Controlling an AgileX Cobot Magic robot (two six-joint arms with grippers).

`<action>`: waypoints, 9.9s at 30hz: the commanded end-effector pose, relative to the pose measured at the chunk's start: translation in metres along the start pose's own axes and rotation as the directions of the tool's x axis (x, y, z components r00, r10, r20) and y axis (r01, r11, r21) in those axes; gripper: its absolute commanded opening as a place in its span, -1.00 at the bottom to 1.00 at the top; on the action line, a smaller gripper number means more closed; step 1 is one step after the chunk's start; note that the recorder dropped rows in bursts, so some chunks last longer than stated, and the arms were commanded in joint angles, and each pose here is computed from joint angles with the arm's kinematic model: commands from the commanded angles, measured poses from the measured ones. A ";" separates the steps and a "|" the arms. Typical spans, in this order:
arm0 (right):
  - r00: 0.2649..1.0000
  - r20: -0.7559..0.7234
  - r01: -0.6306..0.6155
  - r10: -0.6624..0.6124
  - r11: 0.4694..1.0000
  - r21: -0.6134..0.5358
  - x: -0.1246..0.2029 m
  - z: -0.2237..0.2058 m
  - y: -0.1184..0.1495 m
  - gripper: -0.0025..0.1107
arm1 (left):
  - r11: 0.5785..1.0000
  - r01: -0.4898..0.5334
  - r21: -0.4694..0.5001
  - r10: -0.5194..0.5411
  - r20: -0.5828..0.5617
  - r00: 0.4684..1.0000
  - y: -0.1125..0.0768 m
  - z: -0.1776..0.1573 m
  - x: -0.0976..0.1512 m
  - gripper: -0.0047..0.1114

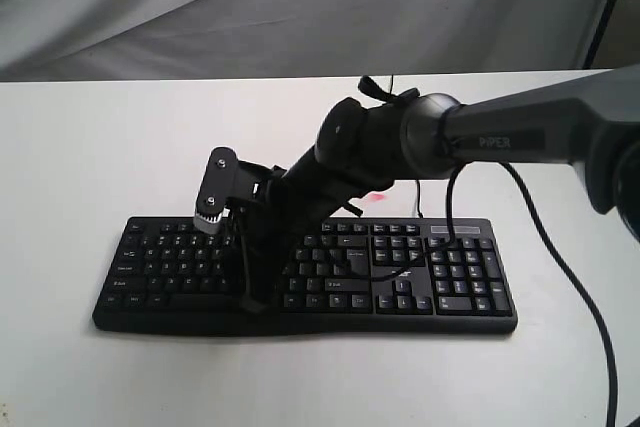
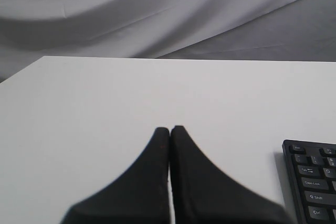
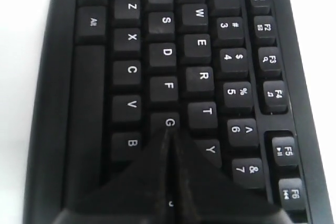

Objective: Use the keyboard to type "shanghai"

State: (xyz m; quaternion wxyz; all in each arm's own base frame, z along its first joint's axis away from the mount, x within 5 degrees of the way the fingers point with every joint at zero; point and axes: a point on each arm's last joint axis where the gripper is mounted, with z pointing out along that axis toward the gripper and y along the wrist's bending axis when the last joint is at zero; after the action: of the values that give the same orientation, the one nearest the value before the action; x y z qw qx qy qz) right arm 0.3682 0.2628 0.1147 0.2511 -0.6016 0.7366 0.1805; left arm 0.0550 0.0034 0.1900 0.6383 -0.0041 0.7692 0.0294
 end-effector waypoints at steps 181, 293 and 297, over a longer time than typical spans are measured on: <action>0.999 0.031 0.015 -0.015 1.000 0.008 0.026 -0.026 -0.015 -0.96 | 1.000 0.001 0.004 -0.001 0.006 1.000 0.000 0.000 0.001 -0.91; 0.550 0.666 -0.107 -0.503 0.749 0.654 -0.023 -0.526 0.294 -0.96 | 1.000 0.001 0.004 -0.001 0.006 1.000 0.000 0.000 0.001 -0.91; 0.531 0.667 -0.110 -0.524 0.737 0.667 -0.017 -0.531 0.304 -0.96 | 1.000 0.001 0.004 -0.001 0.006 1.000 0.000 0.000 0.001 -0.91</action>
State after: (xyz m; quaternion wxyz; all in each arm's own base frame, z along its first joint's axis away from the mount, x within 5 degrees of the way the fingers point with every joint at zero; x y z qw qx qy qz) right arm -0.0005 0.0422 0.5444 0.7714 -0.4094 0.4652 0.1448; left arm 0.0550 0.0034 0.1900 0.6383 -0.0041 0.7692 0.0294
